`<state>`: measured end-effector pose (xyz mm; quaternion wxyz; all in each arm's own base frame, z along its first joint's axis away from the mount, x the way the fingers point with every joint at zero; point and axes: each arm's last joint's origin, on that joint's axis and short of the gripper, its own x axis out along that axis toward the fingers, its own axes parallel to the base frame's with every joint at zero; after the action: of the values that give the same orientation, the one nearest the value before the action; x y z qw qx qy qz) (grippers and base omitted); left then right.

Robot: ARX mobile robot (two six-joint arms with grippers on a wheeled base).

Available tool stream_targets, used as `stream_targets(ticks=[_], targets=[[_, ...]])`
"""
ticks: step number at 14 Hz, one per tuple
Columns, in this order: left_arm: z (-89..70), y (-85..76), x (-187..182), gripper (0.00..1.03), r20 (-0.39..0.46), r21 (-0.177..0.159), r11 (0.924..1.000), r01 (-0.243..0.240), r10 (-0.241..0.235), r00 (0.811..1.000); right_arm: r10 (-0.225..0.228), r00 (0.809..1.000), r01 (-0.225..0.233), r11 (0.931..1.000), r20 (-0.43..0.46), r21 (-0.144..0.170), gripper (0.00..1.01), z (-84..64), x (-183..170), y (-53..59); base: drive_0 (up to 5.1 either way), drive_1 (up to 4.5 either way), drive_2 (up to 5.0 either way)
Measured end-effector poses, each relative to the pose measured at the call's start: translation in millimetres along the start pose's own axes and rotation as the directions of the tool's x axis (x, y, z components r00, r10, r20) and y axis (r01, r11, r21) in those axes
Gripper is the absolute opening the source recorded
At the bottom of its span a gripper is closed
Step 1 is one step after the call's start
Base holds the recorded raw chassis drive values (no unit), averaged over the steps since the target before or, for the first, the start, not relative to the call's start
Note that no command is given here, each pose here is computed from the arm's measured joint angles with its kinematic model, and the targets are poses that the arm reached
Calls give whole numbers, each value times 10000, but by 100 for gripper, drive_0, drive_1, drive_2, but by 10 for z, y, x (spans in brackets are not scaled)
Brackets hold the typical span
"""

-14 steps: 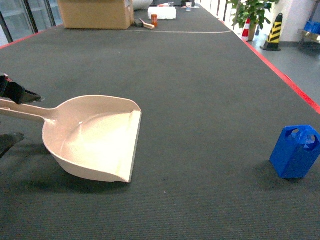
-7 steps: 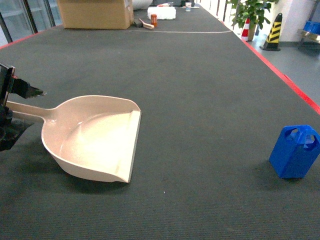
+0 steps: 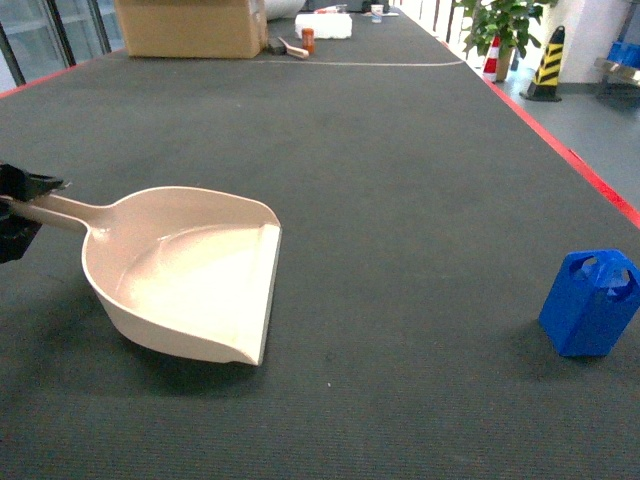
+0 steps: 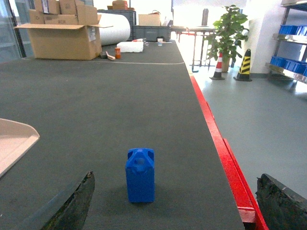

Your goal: Place part in tray to right shelf

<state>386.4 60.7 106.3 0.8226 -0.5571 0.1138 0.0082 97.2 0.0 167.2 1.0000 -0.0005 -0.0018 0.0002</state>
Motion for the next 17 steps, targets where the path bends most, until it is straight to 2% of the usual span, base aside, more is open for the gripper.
stream_targets(ticks=[1,2,3,5,6,7,8,9,10,11,12,13,14,15,16,17], targets=[[-77,-67,-119,16,-186,25,9996,295,-295,9994,0,10000,0,10000,4,0,98,0,0,0,0,0,0],[-185,-183,-236,15,-516,53,9969,790,-786,9956,4,10000,-4,10000,4,0,98,0,0,0,0,0,0],[-280,-351,-341,15,-701,-74,9912,1325,-1327,9887,4,10000,-4,10000,4,0,98,0,0,0,0,0,0],[-454,-670,-490,15,-1029,-568,9704,2349,-2397,9654,0,10000,0,10000,0,4,98,0,0,0,0,0,0],[-574,-761,-529,14,-1326,-839,9636,2539,-2633,9556,0,10000,0,10000,0,0,98,0,0,0,0,0,0],[-718,-827,-562,14,-1614,-1083,9600,2582,-2733,9483,4,10000,-4,10000,0,0,98,0,0,0,0,0,0],[-878,-923,-588,14,-2002,-1251,9532,2753,-2960,9340,0,10000,0,10000,0,0,98,0,0,0,0,0,0],[-1006,-1027,-615,14,-2346,-1373,9420,3063,-3314,9139,4,10000,-4,10000,4,0,98,0,0,0,0,0,0],[-1092,-1073,-630,13,-2697,-1436,9365,3199,-3481,8978,4,10000,-4,10000,0,4,98,0,0,0,0,0,0],[-1087,-1064,-626,12,-2723,-1469,9373,3160,-3454,8981,0,10000,0,10000,4,0,98,0,0,0,0,0,0],[-1026,-1020,-610,12,-2512,-1441,9416,3043,-3322,9092,0,10000,0,10000,4,0,98,0,0,0,0,0,0],[-979,-970,-592,12,-2287,-1413,9507,2762,-3028,9252,0,10000,0,10000,0,0,98,0,0,0,0,0,0],[-960,-936,-579,12,-2163,-1315,9555,2641,-2877,9330,4,10000,-4,10000,4,0,98,0,0,0,0,0,0],[-976,-938,-579,12,-2231,-1308,9553,2653,-2891,9309,4,10000,-4,10000,4,0,98,0,0,0,0,0,0],[-996,-947,-581,12,-2323,-1313,9541,2690,-2934,9273,-389,9972,379,9991,-636,-162,98,-19,1,3,0,0,0],[-1012,-952,-582,12,-2405,-1318,9537,2702,-2952,9247,-1106,9798,1019,9930,-1668,-600,98,-3,91,12,0,0,0]])
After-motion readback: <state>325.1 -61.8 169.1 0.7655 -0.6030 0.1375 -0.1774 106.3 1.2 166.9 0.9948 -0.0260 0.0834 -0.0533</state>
